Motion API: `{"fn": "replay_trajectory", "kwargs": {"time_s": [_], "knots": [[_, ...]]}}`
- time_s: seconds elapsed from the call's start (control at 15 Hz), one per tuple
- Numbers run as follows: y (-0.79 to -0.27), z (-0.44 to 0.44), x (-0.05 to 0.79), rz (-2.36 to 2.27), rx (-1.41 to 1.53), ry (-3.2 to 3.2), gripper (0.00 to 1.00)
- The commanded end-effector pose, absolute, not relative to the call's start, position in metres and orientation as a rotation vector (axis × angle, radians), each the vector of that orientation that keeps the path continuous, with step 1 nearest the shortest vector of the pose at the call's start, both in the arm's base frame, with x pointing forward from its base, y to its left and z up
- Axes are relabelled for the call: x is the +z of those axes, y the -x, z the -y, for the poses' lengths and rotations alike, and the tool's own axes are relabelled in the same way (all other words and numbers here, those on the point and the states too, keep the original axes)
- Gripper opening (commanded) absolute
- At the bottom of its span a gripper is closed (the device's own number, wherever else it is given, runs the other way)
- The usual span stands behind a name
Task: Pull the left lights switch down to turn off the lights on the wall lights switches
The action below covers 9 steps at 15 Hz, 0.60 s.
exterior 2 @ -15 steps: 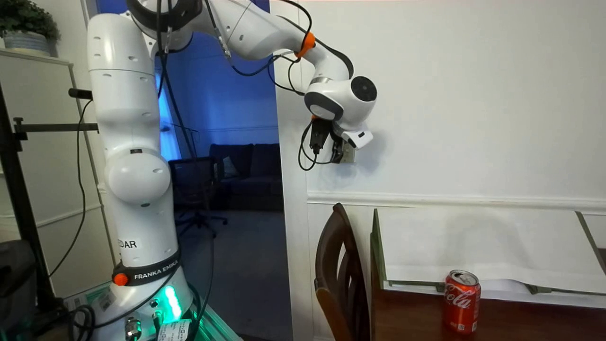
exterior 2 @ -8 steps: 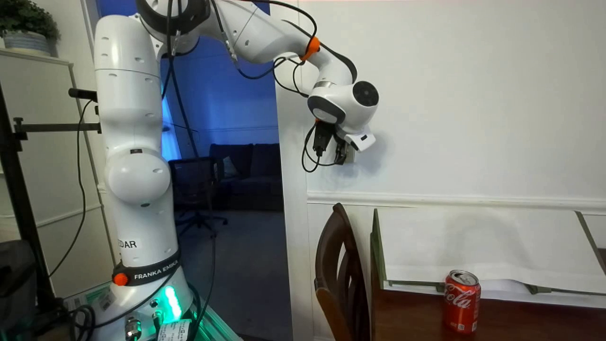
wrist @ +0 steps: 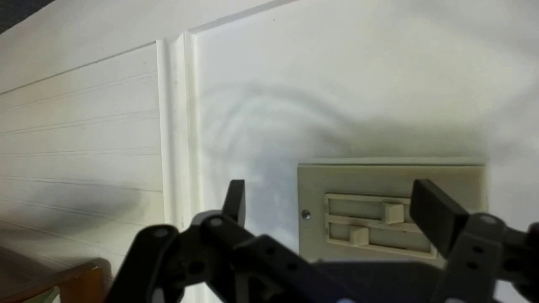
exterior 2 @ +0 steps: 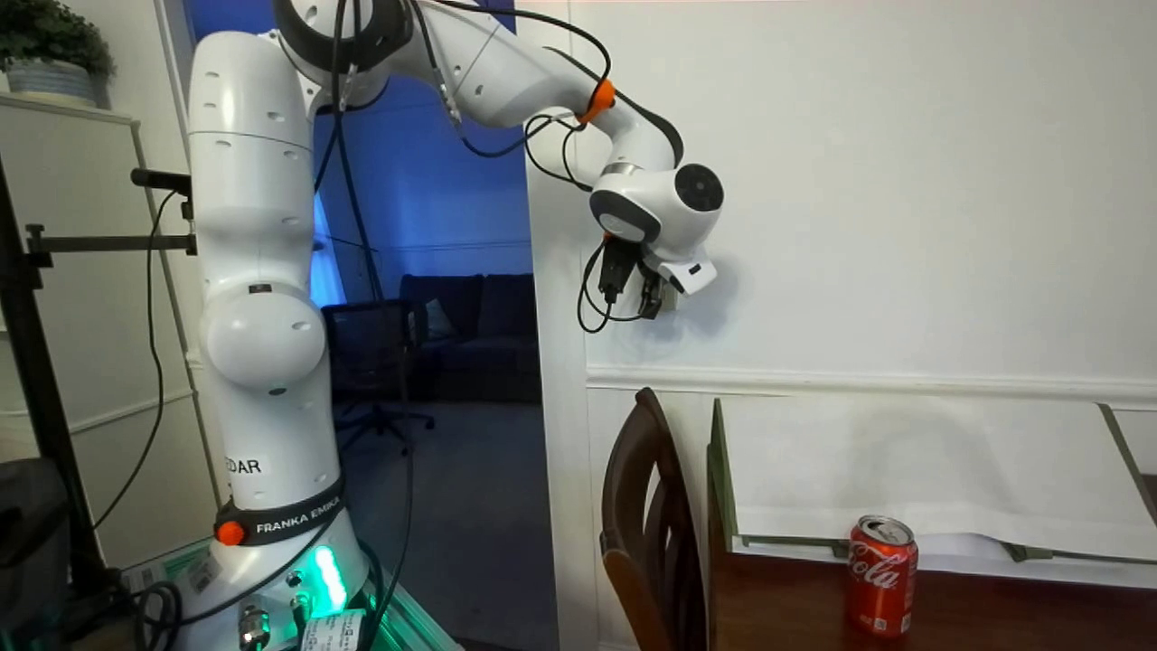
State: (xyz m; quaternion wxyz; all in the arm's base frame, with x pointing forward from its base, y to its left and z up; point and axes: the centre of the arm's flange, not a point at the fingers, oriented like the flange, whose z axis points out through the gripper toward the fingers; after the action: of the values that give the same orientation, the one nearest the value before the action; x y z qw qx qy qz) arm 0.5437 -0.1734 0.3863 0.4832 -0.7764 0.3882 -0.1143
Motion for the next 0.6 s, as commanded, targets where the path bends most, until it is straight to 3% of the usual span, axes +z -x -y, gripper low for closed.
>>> {"fn": "replay_trajectory", "kwargs": {"time_s": [0.0,0.53], "knots": [[-0.5575,0.1727,0.3835,-0.949,-0.31,1.866,1.0],[-0.5663,0.1725,0.3835,-0.961,-0.324,1.857,1.0]]}}
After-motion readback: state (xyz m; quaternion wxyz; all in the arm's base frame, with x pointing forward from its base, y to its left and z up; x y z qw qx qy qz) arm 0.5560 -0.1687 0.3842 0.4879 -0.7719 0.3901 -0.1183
